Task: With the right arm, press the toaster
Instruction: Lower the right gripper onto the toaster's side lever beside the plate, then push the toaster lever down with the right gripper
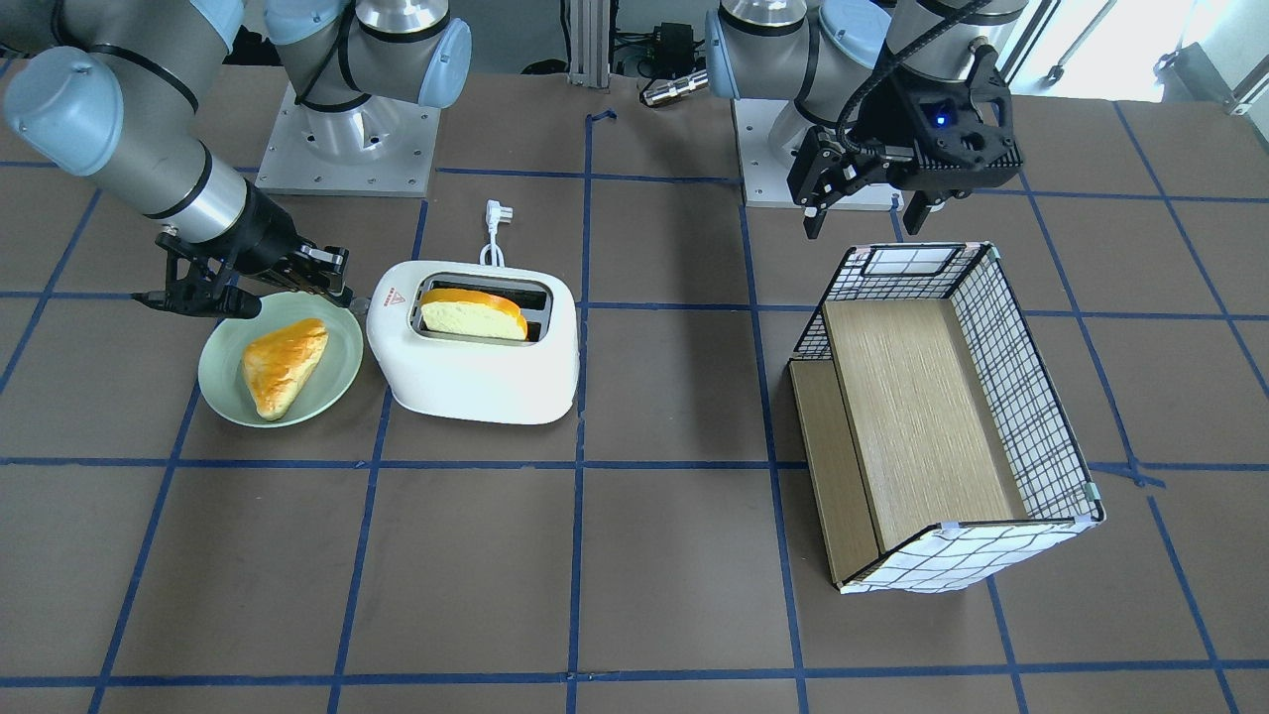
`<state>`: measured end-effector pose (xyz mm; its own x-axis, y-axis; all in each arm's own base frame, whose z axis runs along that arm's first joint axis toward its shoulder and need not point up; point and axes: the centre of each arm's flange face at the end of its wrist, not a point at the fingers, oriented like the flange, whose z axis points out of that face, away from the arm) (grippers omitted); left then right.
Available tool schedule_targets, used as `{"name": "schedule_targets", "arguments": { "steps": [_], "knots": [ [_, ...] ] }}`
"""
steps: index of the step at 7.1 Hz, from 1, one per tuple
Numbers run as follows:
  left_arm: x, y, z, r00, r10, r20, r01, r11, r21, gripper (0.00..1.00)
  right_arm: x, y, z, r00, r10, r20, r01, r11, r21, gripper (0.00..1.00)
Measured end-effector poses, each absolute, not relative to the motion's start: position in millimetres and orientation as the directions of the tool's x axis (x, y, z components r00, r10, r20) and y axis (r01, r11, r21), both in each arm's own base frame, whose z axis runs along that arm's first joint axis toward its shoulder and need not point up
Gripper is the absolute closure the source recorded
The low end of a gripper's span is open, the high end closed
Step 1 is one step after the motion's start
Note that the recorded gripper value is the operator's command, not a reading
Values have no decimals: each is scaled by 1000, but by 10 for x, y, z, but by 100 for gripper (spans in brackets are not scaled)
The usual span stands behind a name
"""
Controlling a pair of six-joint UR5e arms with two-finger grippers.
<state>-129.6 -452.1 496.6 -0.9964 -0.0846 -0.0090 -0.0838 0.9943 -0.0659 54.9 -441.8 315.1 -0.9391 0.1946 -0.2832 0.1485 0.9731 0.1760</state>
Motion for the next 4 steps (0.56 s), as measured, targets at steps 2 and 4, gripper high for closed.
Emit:
{"name": "schedule_targets", "arguments": {
  "steps": [2, 4],
  "knots": [
    [-1296, -4521, 4966, -996, -85, -9, -84, 994, -66, 0, 569, -4414, 3135, -934, 198, -297, 149, 972, 179, 100],
    [-1295, -4521, 4966, -996, -85, -9, -84, 994, -66, 0, 579, -4424, 3106, -931, 197, -306, 145, 972, 185, 100]
  ]
}}
